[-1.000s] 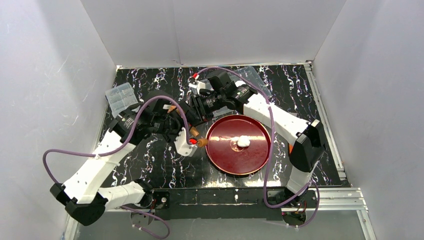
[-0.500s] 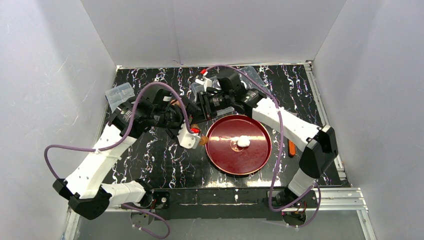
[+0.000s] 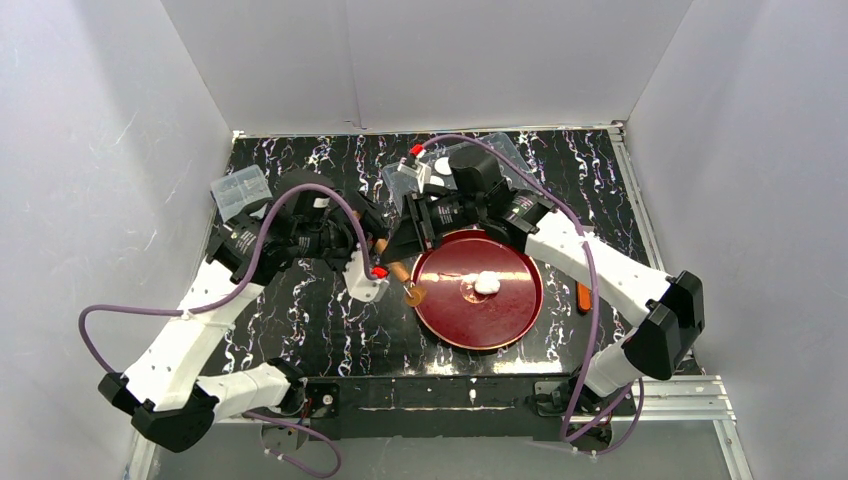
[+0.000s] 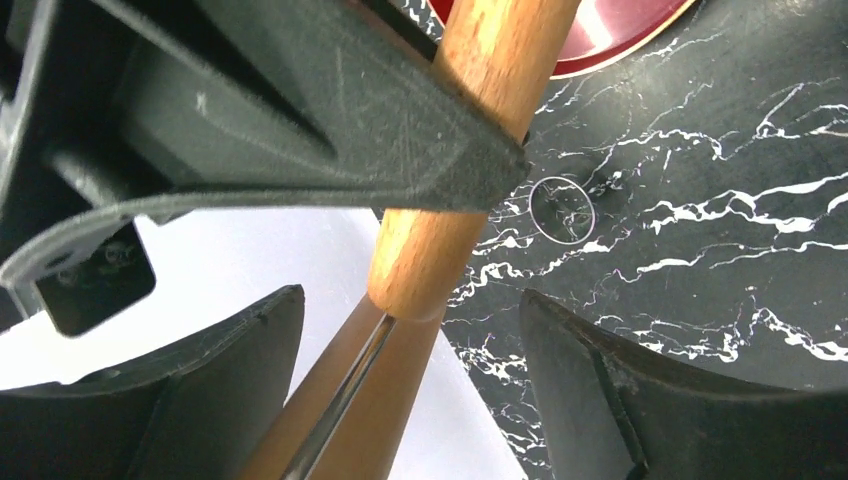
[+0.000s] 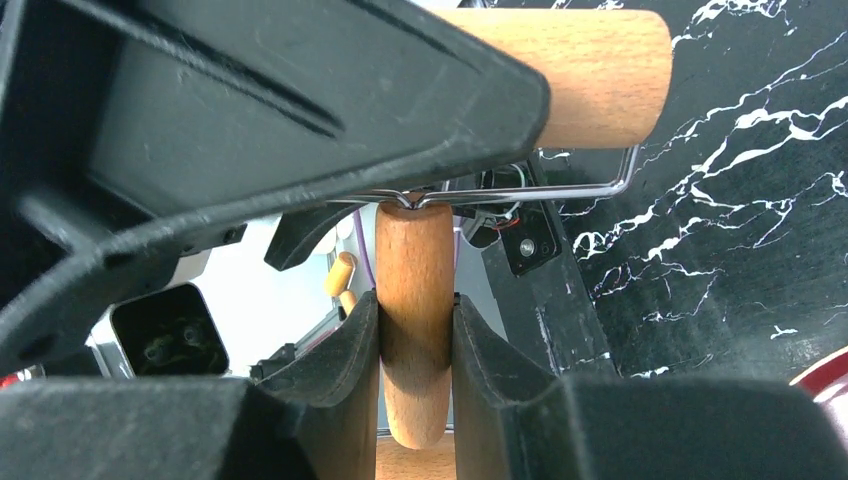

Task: Roll out the dumpling wrappers from the dough

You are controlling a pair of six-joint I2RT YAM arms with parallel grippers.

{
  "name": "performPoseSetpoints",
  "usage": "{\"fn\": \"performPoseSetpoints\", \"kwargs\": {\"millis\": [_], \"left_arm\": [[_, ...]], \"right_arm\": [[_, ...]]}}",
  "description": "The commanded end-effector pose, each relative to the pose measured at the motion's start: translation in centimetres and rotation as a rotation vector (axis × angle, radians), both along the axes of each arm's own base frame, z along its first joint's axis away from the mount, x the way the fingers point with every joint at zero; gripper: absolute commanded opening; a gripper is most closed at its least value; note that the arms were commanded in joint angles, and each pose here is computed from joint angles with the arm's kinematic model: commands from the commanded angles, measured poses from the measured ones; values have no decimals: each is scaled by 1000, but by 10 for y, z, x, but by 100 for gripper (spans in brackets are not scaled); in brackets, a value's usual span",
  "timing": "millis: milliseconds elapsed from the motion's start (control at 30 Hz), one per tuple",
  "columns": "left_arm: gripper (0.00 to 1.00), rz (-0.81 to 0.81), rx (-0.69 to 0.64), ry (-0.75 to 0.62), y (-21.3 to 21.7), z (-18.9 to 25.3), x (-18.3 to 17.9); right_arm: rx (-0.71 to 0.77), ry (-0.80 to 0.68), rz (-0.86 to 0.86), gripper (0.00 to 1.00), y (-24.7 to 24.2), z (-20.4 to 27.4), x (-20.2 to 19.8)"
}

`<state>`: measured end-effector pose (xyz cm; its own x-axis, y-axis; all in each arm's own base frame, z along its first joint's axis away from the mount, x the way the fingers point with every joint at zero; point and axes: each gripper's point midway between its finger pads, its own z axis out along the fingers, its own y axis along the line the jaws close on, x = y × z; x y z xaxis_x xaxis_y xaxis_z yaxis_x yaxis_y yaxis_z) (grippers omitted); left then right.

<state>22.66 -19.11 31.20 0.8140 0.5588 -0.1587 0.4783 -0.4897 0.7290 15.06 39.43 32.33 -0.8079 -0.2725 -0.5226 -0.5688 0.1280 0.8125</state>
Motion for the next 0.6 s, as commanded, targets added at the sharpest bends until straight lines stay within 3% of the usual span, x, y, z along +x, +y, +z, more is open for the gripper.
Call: {"fn": "performPoseSetpoints", "kwargs": {"millis": [0,233,333,567], "left_arm": [[75,-42,90,-14,1,-13,-4],[61,-11,66,33,-7,-11,-4],[46,-12,55,48,-12,-12,-7],[39,13,-9,98,-24,-4,-15]], "right_arm": [[71,-84,3,1,7,25,0],[83,-105,-16,1,12,30,6],[88,-108,-14,1,15,32,8],[103,-122,-22,1,20,38,14]]}}
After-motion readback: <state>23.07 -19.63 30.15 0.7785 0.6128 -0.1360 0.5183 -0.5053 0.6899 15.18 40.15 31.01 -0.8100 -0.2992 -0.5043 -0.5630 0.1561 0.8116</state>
